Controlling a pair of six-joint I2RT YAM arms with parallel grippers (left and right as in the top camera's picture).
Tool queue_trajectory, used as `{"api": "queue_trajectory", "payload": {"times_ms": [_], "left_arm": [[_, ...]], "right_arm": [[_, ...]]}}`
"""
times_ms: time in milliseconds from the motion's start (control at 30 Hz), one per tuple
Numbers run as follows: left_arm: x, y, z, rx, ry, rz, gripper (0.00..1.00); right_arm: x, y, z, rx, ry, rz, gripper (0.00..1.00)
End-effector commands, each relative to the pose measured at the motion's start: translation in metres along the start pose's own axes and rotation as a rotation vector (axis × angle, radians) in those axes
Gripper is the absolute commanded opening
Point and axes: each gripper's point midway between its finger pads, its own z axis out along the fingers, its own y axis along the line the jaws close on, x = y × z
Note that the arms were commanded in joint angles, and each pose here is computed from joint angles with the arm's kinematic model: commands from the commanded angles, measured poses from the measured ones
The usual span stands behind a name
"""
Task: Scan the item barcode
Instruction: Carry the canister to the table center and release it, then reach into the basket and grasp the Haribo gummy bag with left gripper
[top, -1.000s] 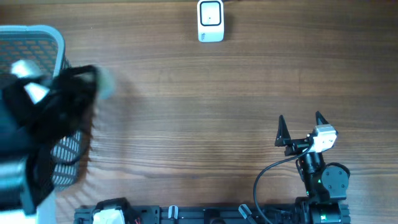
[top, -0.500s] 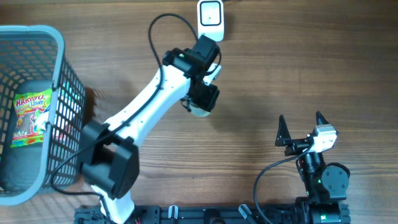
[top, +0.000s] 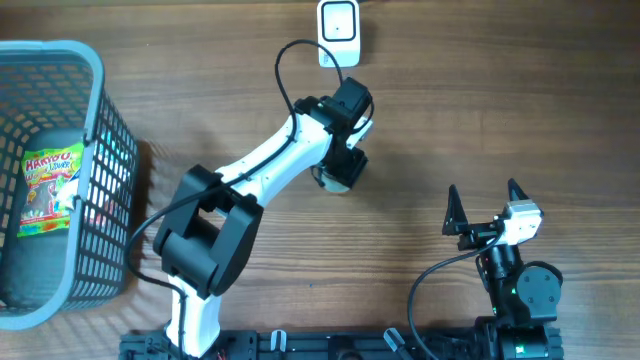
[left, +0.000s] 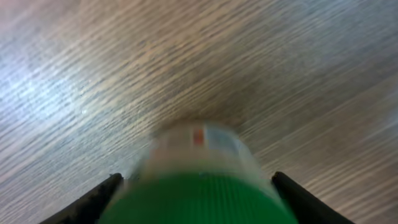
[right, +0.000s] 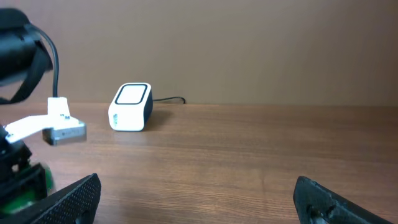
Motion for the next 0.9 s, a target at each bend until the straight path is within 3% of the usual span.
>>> {"api": "queue_trajectory", "payload": {"times_ms": [0, 167, 200, 333, 400, 433, 500, 567, 667, 767, 867], "left_arm": [[0.011, 0.013, 0.005, -0.13, 0.035, 0.031, 0.79], [0.034, 0.022, -0.025, -0.338, 0.128, 0.11, 0.96], [0.028, 0.02, -0.044, -0.361, 0.092, 0.117, 1.0], [-0.01, 0.01, -0.152, -0.325, -0.235, -0.033, 1.0], [-0.016, 0.033, -0.227, -0.368, -0.46, -0.227, 1.0], [-0.008, 0.059, -0.269, -0.4, -0.587, -0.393, 1.0], [0.03, 0.119, -0.333, -0.421, -0.786, -0.814, 1.0], [0.095, 0.178, -0.37, -0.409, -0.904, -1.272, 1.0], [0.181, 0.23, -0.386, -0.412, -0.926, -1.7, 1.0], [0.247, 0.263, -0.383, -0.446, -0.884, -2.016, 1.0], [0.289, 0.293, -0.36, -0.434, -0.761, -2.251, 1.0]], "right_arm": [[0.0, -0.002, 0.0, 0.011, -0.002, 0.014, 1.0], [0.0, -0.002, 0.0, 0.011, -0.002, 0.014, 1.0], [0.0, -0.002, 0.0, 0.011, -0.002, 0.015, 1.0], [0.0, -0.002, 0.0, 0.011, -0.002, 0.015, 1.0], [0.0, -0.002, 0.0, 0.011, -0.002, 0.014, 1.0], [0.0, -0.002, 0.0, 0.011, -0.002, 0.014, 1.0], [0.0, -0.002, 0.0, 0.011, -0.002, 0.014, 1.0], [0.0, -0.002, 0.0, 0.011, -0.002, 0.014, 1.0], [0.0, -0.002, 0.0, 0.011, -0.002, 0.015, 1.0], [0.0, -0.002, 0.0, 0.011, -0.002, 0.014, 1.0], [0.0, -0.002, 0.0, 0.011, -0.002, 0.014, 1.0]]}}
